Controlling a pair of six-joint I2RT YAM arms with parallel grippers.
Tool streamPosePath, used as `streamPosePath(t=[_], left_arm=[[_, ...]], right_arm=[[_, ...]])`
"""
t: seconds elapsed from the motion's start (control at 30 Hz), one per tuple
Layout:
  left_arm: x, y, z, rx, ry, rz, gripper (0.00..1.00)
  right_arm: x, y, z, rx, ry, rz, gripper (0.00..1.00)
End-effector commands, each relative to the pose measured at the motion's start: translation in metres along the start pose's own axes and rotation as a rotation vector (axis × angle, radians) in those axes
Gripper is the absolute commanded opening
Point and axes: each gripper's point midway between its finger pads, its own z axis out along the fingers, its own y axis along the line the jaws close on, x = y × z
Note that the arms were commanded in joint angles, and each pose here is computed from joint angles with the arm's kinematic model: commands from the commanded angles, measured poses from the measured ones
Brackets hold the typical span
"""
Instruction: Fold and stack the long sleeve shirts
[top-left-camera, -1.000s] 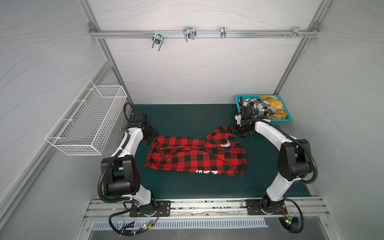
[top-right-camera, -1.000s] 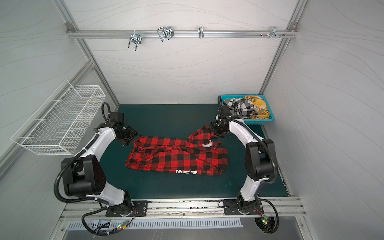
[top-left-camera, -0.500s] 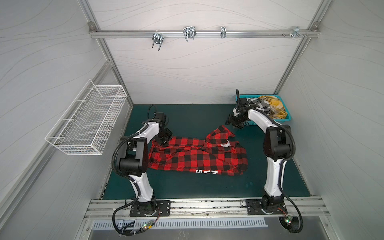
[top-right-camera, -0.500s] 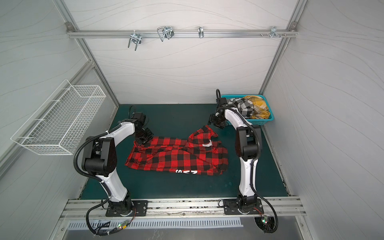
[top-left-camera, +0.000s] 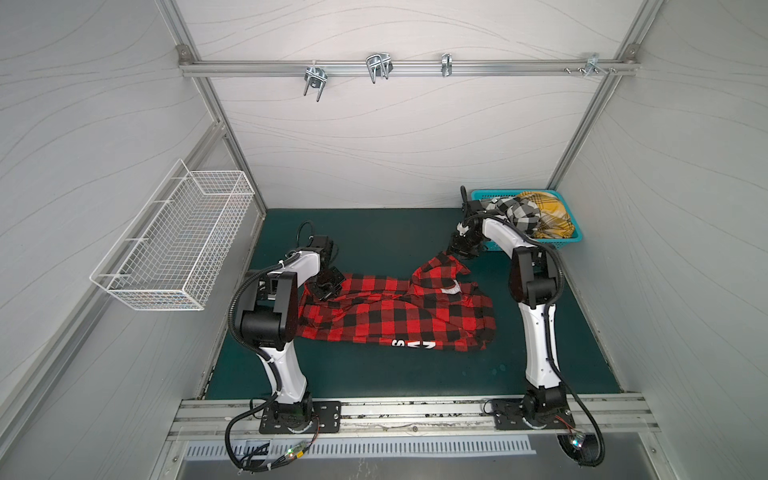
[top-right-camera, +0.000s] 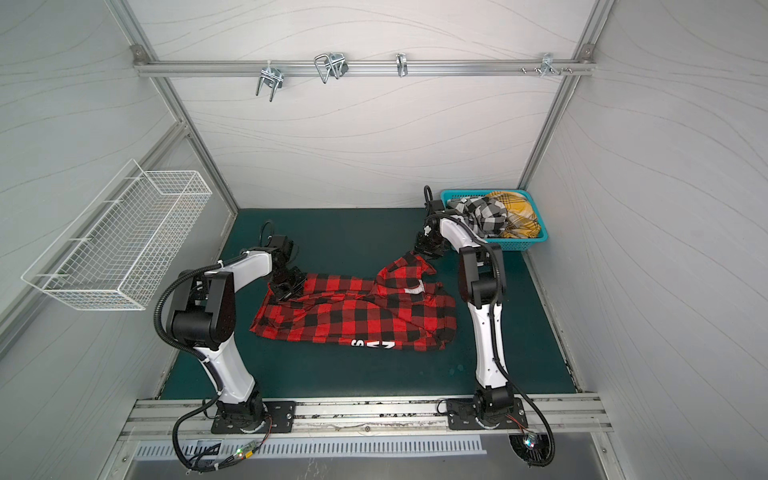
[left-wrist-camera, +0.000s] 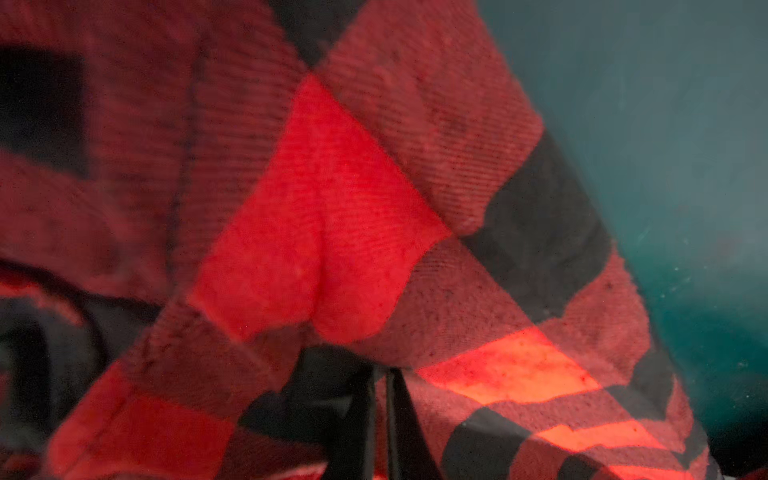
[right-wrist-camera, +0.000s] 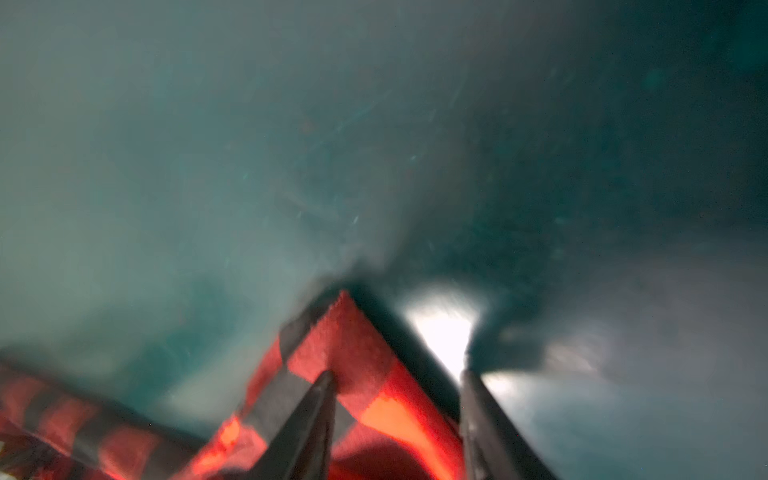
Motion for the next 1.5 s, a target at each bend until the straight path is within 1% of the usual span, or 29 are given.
streamPosePath(t=[0.0, 0.07, 0.13, 0.23, 0.3, 0.37, 0.47, 0.53, 0.63, 0.7, 0.8, 0.93, 0.97, 1.07, 1.1, 1.17, 1.23, 1.27, 1.33, 1.37, 1.47], left_arm=[[-0.002, 0.011, 0.012, -0.056, 0.007, 0.007, 0.07], [-0.002, 0.012, 0.014, -0.068, 0.011, 0.011, 0.05], [-0.002, 0.014, 0.017, -0.074, 0.010, 0.012, 0.02], [-0.001, 0.018, 0.021, -0.085, 0.018, 0.011, 0.00], [-0.001, 0.019, 0.024, -0.089, 0.021, 0.012, 0.00], [-0.001, 0.021, 0.025, -0.097, 0.017, 0.016, 0.00], [-0.002, 0.021, 0.025, -0.099, 0.013, 0.017, 0.00], [-0.002, 0.021, 0.025, -0.099, 0.014, 0.019, 0.00], [-0.003, 0.021, 0.025, -0.100, 0.014, 0.018, 0.00], [-0.003, 0.020, 0.025, -0.099, 0.013, 0.016, 0.00], [-0.002, 0.020, 0.024, -0.091, 0.016, 0.016, 0.00], [-0.002, 0.016, 0.022, -0.072, 0.014, 0.012, 0.00], [-0.001, 0.016, 0.021, -0.070, 0.014, 0.013, 0.00], [-0.002, 0.015, 0.019, -0.061, 0.011, 0.010, 0.00], [-0.002, 0.014, 0.019, -0.058, 0.014, 0.009, 0.00], [-0.001, 0.010, 0.016, -0.045, 0.019, 0.008, 0.00], [-0.001, 0.005, 0.010, -0.027, 0.018, 0.010, 0.00], [-0.001, 0.001, 0.005, -0.012, 0.014, 0.014, 0.02], [-0.001, -0.008, -0.008, 0.013, -0.004, 0.031, 0.08], [0.000, -0.014, -0.016, 0.023, -0.019, 0.046, 0.12], [0.006, -0.035, -0.037, 0.057, -0.047, 0.107, 0.24]], right_arm=[[0.015, -0.001, 0.022, 0.001, 0.073, -0.021, 0.30], [0.010, 0.002, 0.019, -0.008, 0.058, -0.028, 0.17], [0.003, 0.008, 0.011, -0.021, 0.036, -0.043, 0.01], [-0.013, 0.022, -0.016, -0.052, -0.027, -0.071, 0.00], [-0.024, 0.034, -0.043, -0.075, -0.086, -0.092, 0.00], [-0.036, 0.049, -0.078, -0.101, -0.161, -0.110, 0.00], [-0.043, 0.070, -0.123, -0.144, -0.249, -0.141, 0.00], [-0.041, 0.081, -0.142, -0.165, -0.280, -0.167, 0.00], [-0.029, 0.095, -0.158, -0.177, -0.292, -0.211, 0.00], [-0.014, 0.099, -0.159, -0.172, -0.279, -0.231, 0.00], [0.020, 0.110, -0.152, -0.164, -0.262, -0.271, 0.00], [0.083, 0.131, -0.135, -0.154, -0.237, -0.327, 0.00], [0.103, 0.138, -0.126, -0.147, -0.220, -0.346, 0.01], [0.174, 0.157, -0.104, -0.129, -0.121, -0.422, 0.30], [0.194, 0.157, -0.100, -0.111, -0.096, -0.437, 0.39], [0.229, 0.147, -0.102, -0.064, -0.061, -0.429, 0.52], [0.246, 0.137, -0.114, -0.064, -0.054, -0.395, 0.55], [0.247, 0.131, -0.121, -0.055, -0.064, -0.378, 0.56], [0.239, 0.112, -0.138, -0.019, -0.097, -0.320, 0.61], [0.231, 0.103, -0.143, -0.020, -0.095, -0.272, 0.61], [0.207, 0.088, -0.143, -0.088, -0.061, -0.163, 0.61]])
